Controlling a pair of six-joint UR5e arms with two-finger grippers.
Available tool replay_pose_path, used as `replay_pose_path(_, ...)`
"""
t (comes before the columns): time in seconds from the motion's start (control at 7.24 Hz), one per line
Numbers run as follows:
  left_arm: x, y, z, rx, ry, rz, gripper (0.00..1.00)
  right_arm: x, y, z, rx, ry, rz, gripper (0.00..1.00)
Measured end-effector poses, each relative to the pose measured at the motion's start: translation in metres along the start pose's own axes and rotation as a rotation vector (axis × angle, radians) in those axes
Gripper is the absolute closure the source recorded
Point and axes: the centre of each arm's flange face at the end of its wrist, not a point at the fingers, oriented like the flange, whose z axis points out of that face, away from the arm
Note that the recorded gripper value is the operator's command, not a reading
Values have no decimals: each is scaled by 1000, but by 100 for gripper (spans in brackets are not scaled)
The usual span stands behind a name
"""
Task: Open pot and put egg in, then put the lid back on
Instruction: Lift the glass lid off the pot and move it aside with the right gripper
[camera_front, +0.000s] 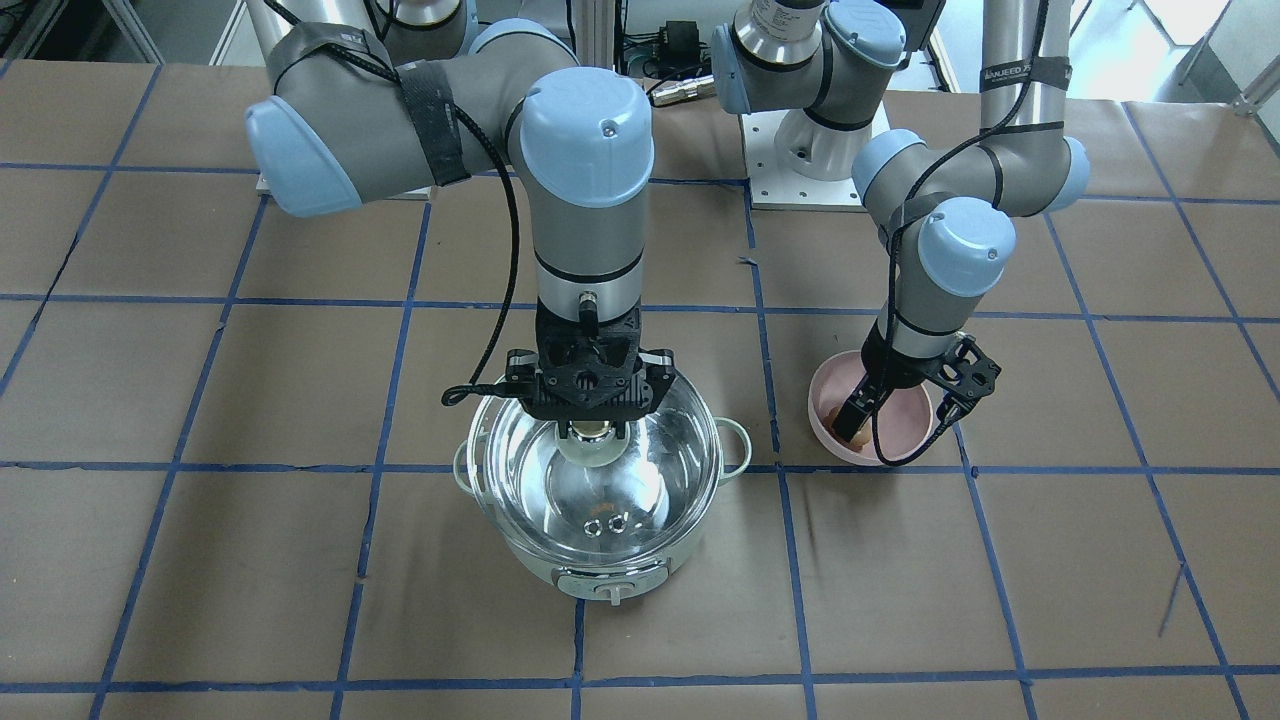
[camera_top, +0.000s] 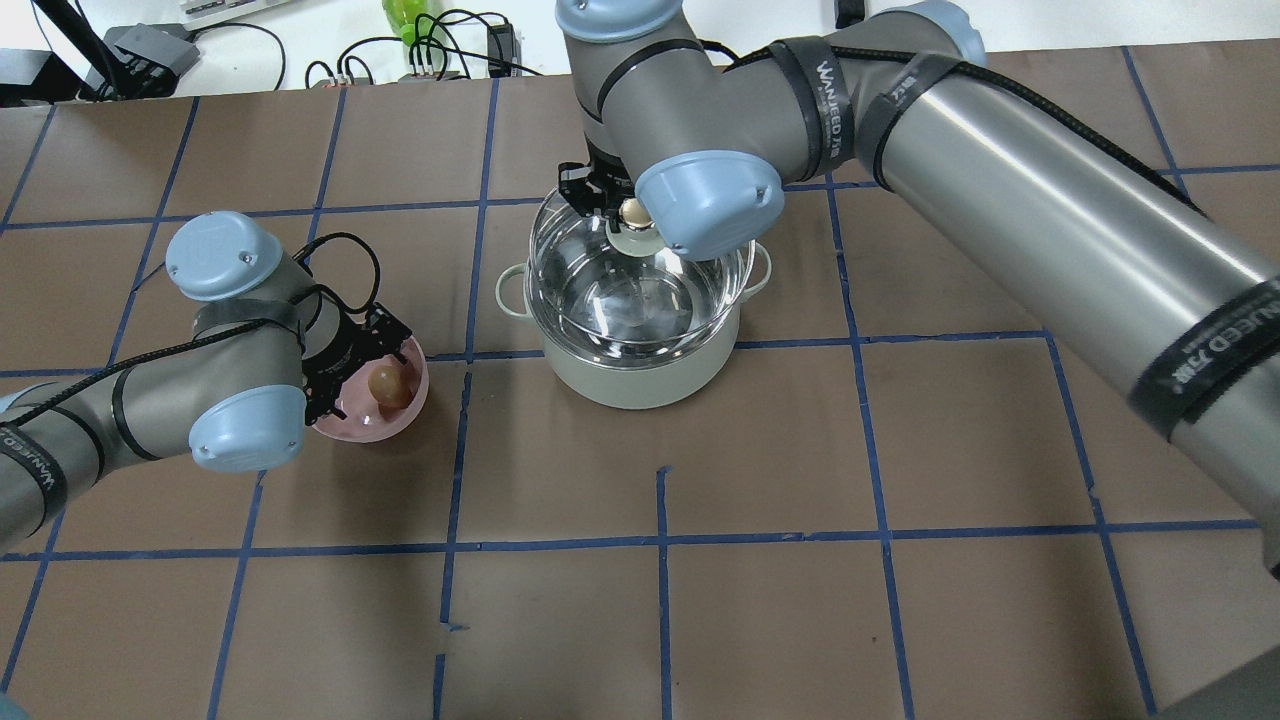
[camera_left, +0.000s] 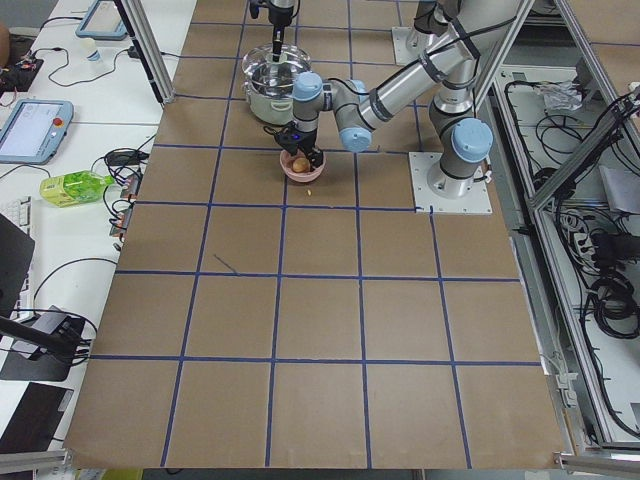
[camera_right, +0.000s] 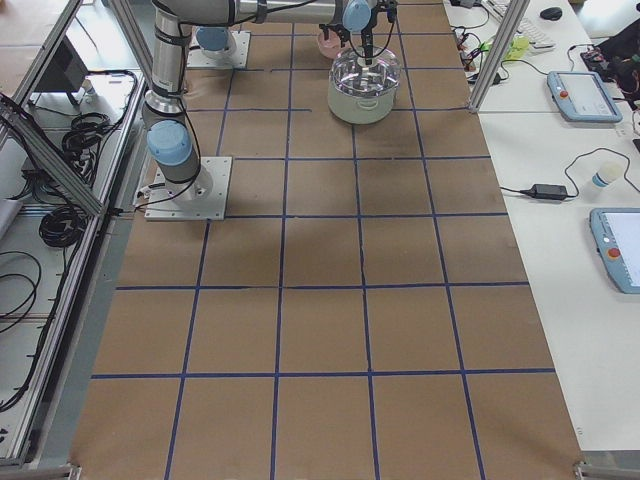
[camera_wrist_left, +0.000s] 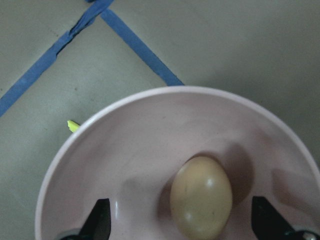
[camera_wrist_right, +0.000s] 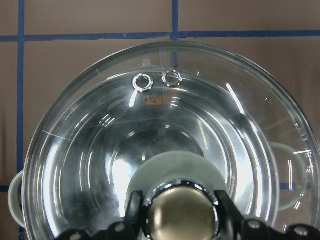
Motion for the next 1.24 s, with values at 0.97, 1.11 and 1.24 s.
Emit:
replay_pose_path(0.97, -1, 1, 3, -6, -4, 4, 21, 194, 21, -113, -161, 4, -18, 100)
replay_pose_path(1.11, -1, 1, 3, -6, -3, 4, 25, 212, 28, -116, -155, 3, -37, 100)
replay_pose_path(1.24, -1, 1, 3, -7, -3, 4, 30, 226, 32, -117, -143, 3, -47, 100)
